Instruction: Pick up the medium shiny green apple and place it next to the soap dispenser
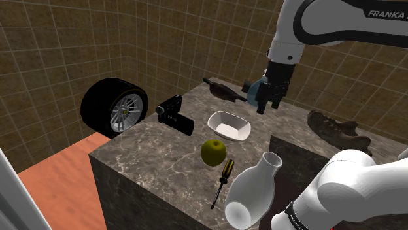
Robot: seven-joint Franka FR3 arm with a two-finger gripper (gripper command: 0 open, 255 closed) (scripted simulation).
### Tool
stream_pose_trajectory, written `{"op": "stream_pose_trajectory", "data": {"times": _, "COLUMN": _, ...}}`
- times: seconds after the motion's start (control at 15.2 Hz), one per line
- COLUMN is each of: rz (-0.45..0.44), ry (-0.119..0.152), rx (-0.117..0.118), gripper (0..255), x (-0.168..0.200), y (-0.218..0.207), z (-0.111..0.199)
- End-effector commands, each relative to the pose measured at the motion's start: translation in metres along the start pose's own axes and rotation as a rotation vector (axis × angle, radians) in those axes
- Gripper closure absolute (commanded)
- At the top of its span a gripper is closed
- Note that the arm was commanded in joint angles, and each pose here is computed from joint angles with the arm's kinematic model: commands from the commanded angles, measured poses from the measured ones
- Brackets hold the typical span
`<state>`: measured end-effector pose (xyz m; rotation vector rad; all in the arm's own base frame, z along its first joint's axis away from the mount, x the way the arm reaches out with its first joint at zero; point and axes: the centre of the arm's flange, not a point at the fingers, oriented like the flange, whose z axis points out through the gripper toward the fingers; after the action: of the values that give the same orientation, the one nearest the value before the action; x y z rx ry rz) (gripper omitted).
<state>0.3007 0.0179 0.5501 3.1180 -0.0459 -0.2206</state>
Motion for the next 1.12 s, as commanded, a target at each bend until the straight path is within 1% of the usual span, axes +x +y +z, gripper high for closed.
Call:
{"op": "stream_pose_trajectory", "data": {"times": 0.0, "rz": 0.000, "ry": 0.000, "rx": 0.000, "gripper": 0, "x": 0.000, "y": 0.000, "z": 0.000}}
{"op": "stream_pose_trajectory", "data": {"times": 0.4, "rz": 0.092, "ry": 0.079, "rx": -0.021, "gripper": 0, "x": 0.016, "y": -0.066, "z": 0.041}}
{"op": "stream_pose_trajectory", "data": {"times": 0.86, "rz": 0.199, "ry": 0.172, "rx": -0.046, "gripper": 0, "x": 0.046, "y": -0.139, "z": 0.089}}
{"op": "stream_pose_trajectory", "data": {"times": 0.92, "rz": 0.209, "ry": 0.180, "rx": -0.048, "gripper": 0, "x": 0.049, "y": -0.146, "z": 0.093}}
{"op": "stream_pose_trajectory", "data": {"times": 1.06, "rz": 0.209, "ry": 0.180, "rx": -0.048, "gripper": 0, "x": 0.051, "y": -0.145, "z": 0.103}}
